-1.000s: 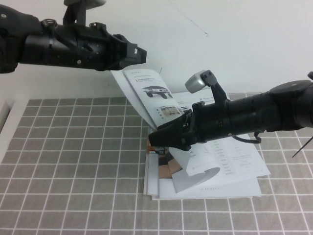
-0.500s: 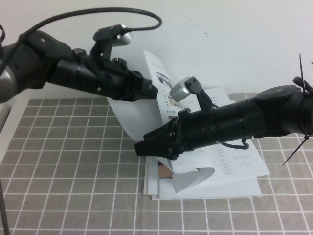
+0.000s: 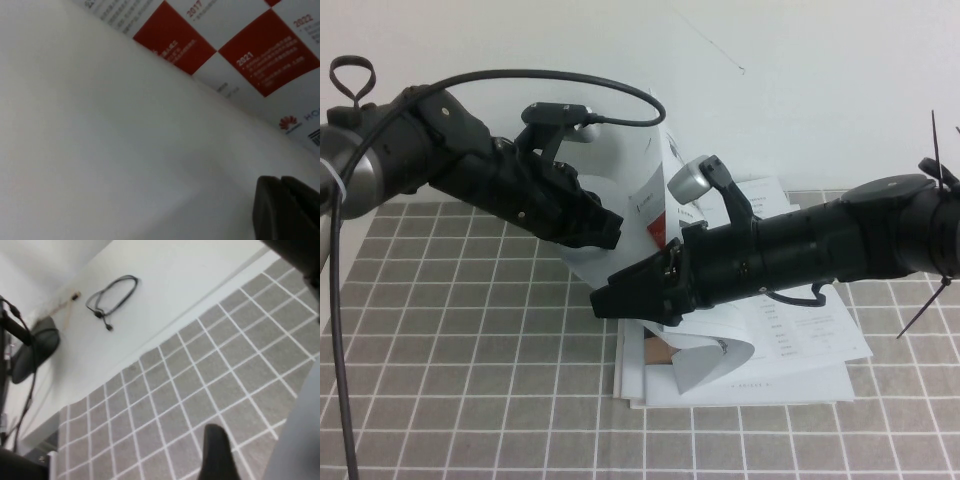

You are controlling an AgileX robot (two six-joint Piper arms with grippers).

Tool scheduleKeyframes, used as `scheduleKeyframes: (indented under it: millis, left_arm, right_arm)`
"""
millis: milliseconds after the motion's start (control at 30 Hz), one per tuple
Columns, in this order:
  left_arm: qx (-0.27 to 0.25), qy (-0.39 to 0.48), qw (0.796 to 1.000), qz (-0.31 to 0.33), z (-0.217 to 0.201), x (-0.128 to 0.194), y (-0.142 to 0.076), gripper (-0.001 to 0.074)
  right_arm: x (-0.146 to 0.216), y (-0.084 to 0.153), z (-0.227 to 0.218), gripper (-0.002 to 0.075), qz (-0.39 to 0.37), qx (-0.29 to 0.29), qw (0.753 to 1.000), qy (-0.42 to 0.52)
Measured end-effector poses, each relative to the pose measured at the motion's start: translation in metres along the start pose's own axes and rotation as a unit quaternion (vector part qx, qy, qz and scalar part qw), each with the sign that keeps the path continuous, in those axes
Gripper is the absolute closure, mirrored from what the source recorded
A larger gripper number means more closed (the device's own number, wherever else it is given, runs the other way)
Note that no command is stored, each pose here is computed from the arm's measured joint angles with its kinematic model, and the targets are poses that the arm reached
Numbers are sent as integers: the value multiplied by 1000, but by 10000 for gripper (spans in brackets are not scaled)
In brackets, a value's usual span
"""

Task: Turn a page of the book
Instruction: Open the closed book

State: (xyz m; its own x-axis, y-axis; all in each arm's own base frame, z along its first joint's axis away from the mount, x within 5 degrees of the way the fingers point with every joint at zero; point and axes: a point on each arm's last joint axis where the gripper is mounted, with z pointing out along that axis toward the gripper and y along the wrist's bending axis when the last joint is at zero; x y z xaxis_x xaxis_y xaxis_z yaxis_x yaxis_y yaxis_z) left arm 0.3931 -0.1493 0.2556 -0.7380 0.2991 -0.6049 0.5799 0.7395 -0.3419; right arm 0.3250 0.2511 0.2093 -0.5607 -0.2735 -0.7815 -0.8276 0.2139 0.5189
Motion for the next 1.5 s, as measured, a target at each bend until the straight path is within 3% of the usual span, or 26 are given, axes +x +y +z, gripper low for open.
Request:
scheduleKeyframes:
  millis: [300, 433, 633, 733, 833, 1067, 1333, 1500]
  left_arm:
    - [-25, 11, 1000, -1, 3, 3, 6, 739]
    - [-28, 13, 1000, 2, 3, 3, 7, 739]
    - [-33, 24, 999, 4, 3, 5, 8, 739]
    - [-40, 31, 999, 0, 2, 6, 9, 739]
    - [-48, 35, 998, -3, 2, 7, 10, 739]
    - [-66, 45, 997, -7, 9, 18, 16, 739]
    - [-110, 68, 991, -27, 31, 65, 33, 739]
    - [-143, 50, 988, -29, 37, 76, 44, 739]
  right_arm:
    - [-17, 17, -9, 297, 3, -108, 994, -17]
    - [-33, 20, -14, 306, 0, -120, 992, -22]
    - [-57, 21, -34, 441, -39, -95, 995, 5]
    - [-63, 20, -45, 499, -52, -45, 996, 54]
    - [-62, 11, -54, 530, -55, 48, 991, 111]
    - [-46, -28, -69, 692, 3, 262, 945, 194]
    - [-8, -82, -61, 727, 20, 353, 892, 281]
    - [-1, -108, -87, 727, 42, 424, 859, 283]
